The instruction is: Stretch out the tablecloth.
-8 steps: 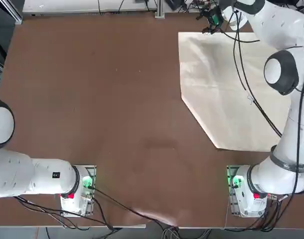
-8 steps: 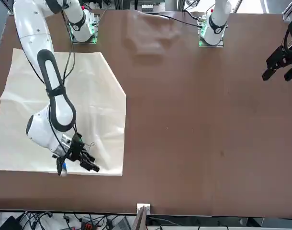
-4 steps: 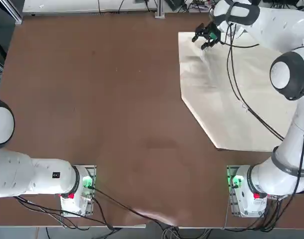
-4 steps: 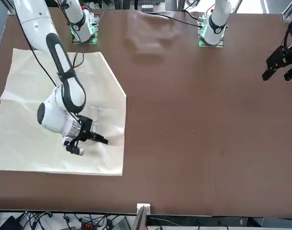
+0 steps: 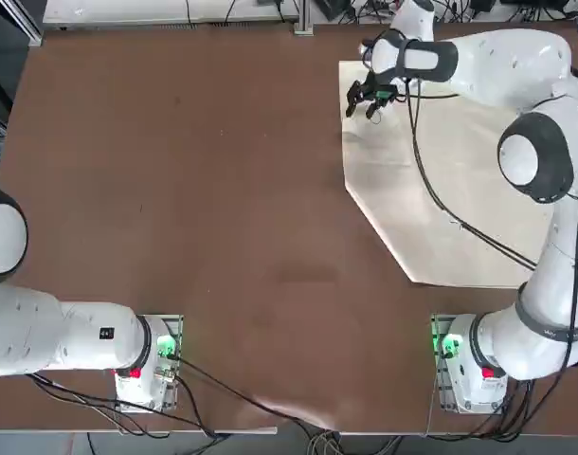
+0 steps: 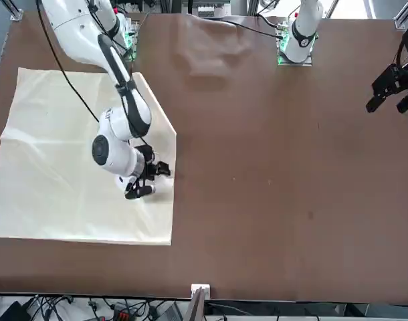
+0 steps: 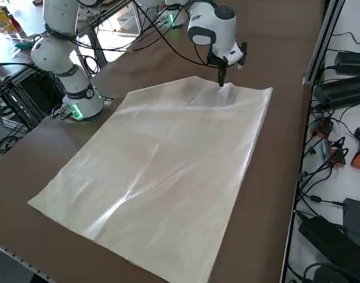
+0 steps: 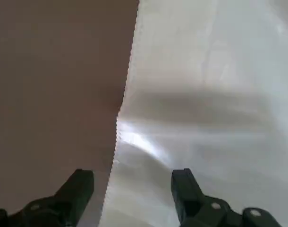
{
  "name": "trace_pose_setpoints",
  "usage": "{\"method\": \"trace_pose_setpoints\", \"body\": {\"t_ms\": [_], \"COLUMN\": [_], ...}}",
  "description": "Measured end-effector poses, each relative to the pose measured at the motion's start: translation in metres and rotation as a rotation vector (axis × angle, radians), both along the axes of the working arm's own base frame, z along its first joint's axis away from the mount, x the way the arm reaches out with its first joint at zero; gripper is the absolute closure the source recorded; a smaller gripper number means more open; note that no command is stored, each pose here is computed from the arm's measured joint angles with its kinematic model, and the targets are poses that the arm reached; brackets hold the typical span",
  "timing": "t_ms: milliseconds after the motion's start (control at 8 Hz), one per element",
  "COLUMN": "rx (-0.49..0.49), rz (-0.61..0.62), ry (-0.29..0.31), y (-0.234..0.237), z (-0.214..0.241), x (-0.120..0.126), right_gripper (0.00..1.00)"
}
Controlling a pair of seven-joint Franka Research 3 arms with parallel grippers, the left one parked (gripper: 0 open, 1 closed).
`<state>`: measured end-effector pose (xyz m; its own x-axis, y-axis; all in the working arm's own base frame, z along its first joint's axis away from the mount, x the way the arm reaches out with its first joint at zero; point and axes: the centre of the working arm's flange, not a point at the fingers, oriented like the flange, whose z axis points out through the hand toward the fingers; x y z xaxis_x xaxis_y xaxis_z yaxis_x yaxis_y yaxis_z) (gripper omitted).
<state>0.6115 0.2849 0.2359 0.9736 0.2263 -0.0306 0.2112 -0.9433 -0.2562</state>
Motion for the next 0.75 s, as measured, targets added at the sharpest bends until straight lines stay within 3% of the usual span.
{"method": "trace_pose_setpoints", "body": {"t_ms": [375,750], "rx": [-0.147,-0.257], "rz": [0.249,0.493], "ry": [-0.079,-0.152], "y": [0.045,0.086], "z": [0.019,0.036], "x": [-0.045,-0.121], "right_gripper": [0.00,0.00]}}
